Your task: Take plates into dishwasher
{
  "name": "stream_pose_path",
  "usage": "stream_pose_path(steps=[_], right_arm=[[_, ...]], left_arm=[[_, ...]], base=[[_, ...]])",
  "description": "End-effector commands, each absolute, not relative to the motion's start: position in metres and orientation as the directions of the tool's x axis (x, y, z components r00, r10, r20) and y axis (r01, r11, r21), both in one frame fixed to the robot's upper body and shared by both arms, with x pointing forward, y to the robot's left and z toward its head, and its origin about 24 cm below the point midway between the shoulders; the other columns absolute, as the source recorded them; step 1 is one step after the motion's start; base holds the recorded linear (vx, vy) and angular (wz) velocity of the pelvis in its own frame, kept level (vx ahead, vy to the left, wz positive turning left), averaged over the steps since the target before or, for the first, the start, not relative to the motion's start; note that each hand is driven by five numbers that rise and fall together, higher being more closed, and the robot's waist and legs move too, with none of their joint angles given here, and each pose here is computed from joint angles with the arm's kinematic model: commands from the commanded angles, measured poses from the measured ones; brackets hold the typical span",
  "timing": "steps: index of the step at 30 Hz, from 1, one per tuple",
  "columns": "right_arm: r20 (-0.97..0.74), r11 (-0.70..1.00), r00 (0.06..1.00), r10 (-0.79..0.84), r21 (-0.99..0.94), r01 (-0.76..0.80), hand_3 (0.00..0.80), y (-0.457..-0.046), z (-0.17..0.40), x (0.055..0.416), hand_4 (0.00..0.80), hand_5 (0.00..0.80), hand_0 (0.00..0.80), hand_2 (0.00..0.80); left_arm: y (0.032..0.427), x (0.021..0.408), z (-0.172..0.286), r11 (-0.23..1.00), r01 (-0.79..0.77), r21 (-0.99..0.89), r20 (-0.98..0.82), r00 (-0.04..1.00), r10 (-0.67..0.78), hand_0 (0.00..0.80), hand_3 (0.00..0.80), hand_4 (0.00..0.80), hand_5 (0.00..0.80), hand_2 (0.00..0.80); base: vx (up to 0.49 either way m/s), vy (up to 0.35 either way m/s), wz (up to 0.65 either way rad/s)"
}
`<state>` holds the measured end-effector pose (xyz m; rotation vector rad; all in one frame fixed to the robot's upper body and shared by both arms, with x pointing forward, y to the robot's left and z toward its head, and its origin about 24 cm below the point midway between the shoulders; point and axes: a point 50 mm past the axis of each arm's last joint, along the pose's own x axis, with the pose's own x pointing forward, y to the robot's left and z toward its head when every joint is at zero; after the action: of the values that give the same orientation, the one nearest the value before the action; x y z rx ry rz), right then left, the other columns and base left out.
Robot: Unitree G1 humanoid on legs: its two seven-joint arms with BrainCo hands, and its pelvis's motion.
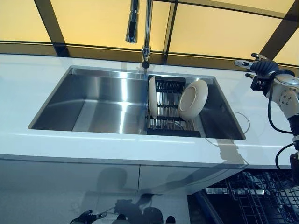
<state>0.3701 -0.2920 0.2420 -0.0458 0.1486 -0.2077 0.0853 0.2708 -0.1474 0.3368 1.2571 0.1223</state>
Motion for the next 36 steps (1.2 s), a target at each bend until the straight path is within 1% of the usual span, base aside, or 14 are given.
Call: stream_pose_path(steps=[1,13,23,36], right_arm=[[-0.039,0.987,0.987,-0.154,-0.043,0.152,0.000,-0.273,0.281,0.374,0.000,0.000,0.000,0.000],[-0.079,0.993,0.992,-0.101,-0.064,0.096,0.000,-0.268,0.274,0.373,0.000,0.000,0.000,0.000],[-0.101,0.989,0.990,-0.101,-0.119,0.089,0.000,-0.266,0.272,0.375,0.000,0.000,0.000,0.000],[-0.128,0.989,0.990,-0.062,-0.139,0.044,0.000,-0.257,0.265,0.377,0.000,0.000,0.000,0.000]], left_arm=[[0.282,0.105,-0.139,0.922,0.146,0.359,-0.883,0.373,0.285,0.000,0.000,0.000,0.000,0.000],[0.282,0.102,-0.139,0.922,0.130,0.365,-0.876,0.385,0.292,0.000,0.000,0.000,0.000,0.000],[0.282,0.100,-0.139,0.923,0.129,0.363,-0.875,0.389,0.290,0.000,0.000,0.000,0.000,0.000],[0.280,0.100,-0.139,0.928,0.119,0.354,-0.876,0.390,0.284,0.000,0.000,0.000,0.000,0.000]], base=[[-0.082,-0.004,0.06],[-0.018,-0.005,0.04],[0.000,0.000,0.00],[0.000,0.000,0.00]])
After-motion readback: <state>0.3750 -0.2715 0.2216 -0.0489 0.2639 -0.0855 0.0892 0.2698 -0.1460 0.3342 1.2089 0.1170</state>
